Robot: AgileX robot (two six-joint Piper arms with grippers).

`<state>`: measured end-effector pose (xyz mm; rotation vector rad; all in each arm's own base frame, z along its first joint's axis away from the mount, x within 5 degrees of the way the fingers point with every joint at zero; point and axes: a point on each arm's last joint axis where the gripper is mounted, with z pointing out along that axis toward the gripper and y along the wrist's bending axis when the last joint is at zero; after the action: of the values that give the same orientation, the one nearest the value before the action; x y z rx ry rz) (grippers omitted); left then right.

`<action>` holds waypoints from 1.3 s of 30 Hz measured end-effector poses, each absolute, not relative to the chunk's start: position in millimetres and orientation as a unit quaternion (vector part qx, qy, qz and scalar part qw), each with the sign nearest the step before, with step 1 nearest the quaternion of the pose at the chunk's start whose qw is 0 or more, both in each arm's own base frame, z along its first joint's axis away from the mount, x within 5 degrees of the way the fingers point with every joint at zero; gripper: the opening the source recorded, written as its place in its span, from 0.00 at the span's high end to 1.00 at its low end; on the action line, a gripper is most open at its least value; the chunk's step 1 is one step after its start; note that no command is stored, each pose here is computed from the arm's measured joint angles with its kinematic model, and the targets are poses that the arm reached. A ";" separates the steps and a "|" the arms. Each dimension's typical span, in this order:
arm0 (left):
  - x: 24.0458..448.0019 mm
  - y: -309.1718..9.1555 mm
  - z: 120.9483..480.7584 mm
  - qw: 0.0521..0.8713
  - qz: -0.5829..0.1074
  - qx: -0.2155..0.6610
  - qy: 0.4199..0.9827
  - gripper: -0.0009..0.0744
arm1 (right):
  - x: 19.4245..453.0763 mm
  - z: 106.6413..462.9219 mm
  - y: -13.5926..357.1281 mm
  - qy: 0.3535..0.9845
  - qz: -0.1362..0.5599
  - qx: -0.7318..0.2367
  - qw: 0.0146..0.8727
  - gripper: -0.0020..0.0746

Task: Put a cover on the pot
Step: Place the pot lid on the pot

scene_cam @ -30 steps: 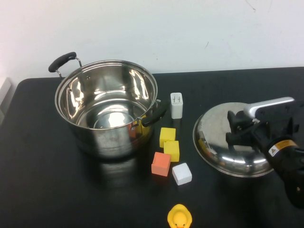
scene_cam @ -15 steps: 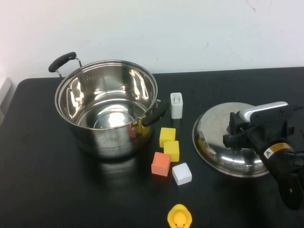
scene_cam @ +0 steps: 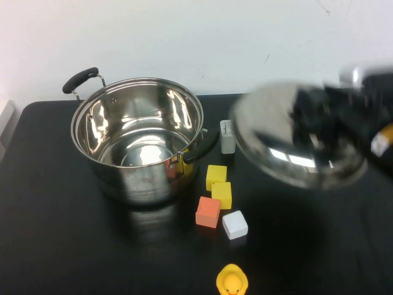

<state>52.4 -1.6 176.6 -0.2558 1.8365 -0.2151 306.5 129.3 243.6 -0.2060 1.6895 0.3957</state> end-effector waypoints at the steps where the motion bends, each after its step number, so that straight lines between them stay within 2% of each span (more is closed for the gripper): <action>1: 52.4 -1.6 176.6 0.595 -0.093 -0.110 0.791 0.99 | 308.6 261.5 134.1 0.740 0.186 -0.102 0.638 0.52; 6: 52.4 -1.6 176.6 0.595 -0.093 -0.110 0.791 0.99 | 322.9 331.9 167.0 0.741 0.213 -0.151 0.618 0.52; 11: 52.4 -1.6 176.6 0.595 -0.093 -0.110 0.791 0.99 | 343.3 350.9 220.0 0.714 0.225 -0.225 0.624 0.52; 14: 52.4 -1.6 176.6 0.595 -0.093 -0.110 0.791 0.99 | 360.8 345.4 252.6 0.708 0.248 -0.234 0.619 0.52; 18: 52.4 -1.6 176.6 0.595 -0.094 -0.112 0.790 0.99 | 386.2 318.7 287.1 0.711 0.257 -0.246 0.606 0.52; 25: 52.4 -1.6 176.6 0.595 -0.093 -0.111 0.790 0.99 | 407.3 292.0 329.4 0.704 0.266 -0.268 0.601 0.52; 34: 52.4 -1.6 176.6 0.595 -0.093 -0.111 0.790 0.99 | 402.2 258.8 361.4 0.710 0.264 -0.301 0.579 0.52; 39: 52.4 -1.6 176.6 0.595 -0.093 -0.111 0.790 0.99 | 403.9 252.3 360.3 0.727 0.242 -0.293 0.571 0.52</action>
<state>52.4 -1.6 176.6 -0.2578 1.8363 -0.2166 403.9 360.3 252.3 -0.6878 1.7056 0.5688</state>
